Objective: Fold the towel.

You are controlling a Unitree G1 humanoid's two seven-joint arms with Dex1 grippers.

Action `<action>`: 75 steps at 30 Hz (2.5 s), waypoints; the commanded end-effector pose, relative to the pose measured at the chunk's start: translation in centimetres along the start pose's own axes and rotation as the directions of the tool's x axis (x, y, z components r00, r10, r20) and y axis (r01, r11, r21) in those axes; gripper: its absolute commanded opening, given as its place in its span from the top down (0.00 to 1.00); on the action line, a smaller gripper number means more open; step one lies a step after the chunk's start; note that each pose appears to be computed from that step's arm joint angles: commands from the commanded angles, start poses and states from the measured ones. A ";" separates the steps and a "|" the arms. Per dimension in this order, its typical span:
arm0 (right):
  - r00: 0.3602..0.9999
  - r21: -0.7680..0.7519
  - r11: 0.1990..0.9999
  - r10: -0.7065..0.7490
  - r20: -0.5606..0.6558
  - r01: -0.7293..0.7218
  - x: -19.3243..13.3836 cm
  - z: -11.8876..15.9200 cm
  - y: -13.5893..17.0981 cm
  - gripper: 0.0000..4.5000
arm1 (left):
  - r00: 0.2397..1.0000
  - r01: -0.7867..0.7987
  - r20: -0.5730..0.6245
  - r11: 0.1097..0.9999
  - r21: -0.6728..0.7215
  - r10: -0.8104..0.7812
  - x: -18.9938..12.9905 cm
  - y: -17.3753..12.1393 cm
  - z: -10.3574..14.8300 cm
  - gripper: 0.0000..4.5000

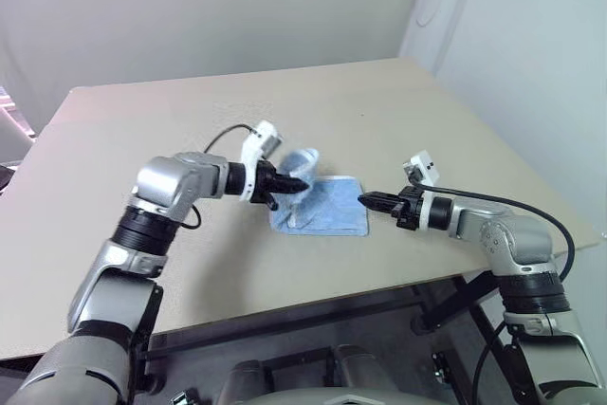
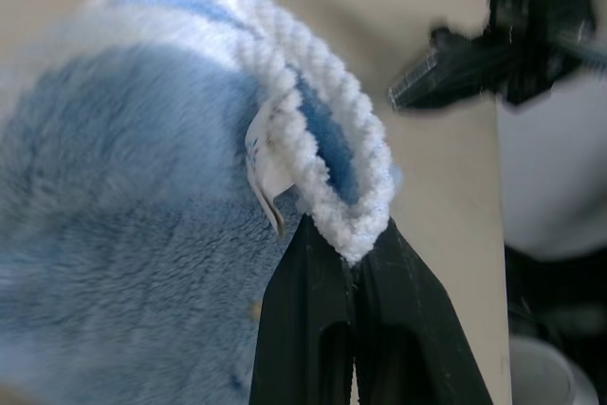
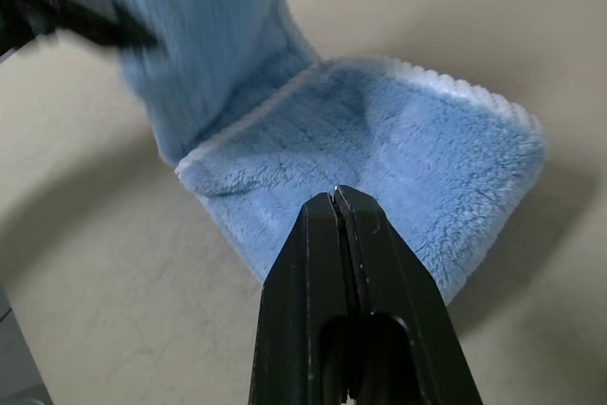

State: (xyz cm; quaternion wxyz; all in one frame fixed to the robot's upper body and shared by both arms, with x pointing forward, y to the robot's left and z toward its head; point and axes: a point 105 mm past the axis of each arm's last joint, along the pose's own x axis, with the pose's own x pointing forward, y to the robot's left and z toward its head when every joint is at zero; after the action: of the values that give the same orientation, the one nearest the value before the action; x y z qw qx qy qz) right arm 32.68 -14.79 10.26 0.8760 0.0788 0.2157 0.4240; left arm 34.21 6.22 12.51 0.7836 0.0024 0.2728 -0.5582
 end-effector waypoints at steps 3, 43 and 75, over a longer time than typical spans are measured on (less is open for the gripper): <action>0.998 -0.029 0.999 -0.045 0.052 0.046 -1.0 1.2 0.0 1.00 | 1.000 0.014 -0.027 0.991 0.137 -0.010 2.3 0.0 0.1 0.99; 0.983 -0.114 0.989 -0.070 0.169 0.091 0.0 3.8 0.1 1.00 | 0.961 -0.153 0.271 0.921 0.357 0.054 -1.0 2.6 2.7 0.20; 0.999 -0.036 0.999 -0.016 -0.030 0.015 7.6 -2.9 -2.0 1.00 | 0.957 -0.213 0.248 0.948 0.238 0.153 3.9 5.8 -4.6 0.99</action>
State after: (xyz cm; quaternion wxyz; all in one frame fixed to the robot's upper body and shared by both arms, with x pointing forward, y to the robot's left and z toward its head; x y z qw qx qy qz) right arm 36.62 -10.26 4.09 0.8768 0.0652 0.2295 0.4176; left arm 37.65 6.22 3.85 0.8477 0.0682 0.1243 -0.5112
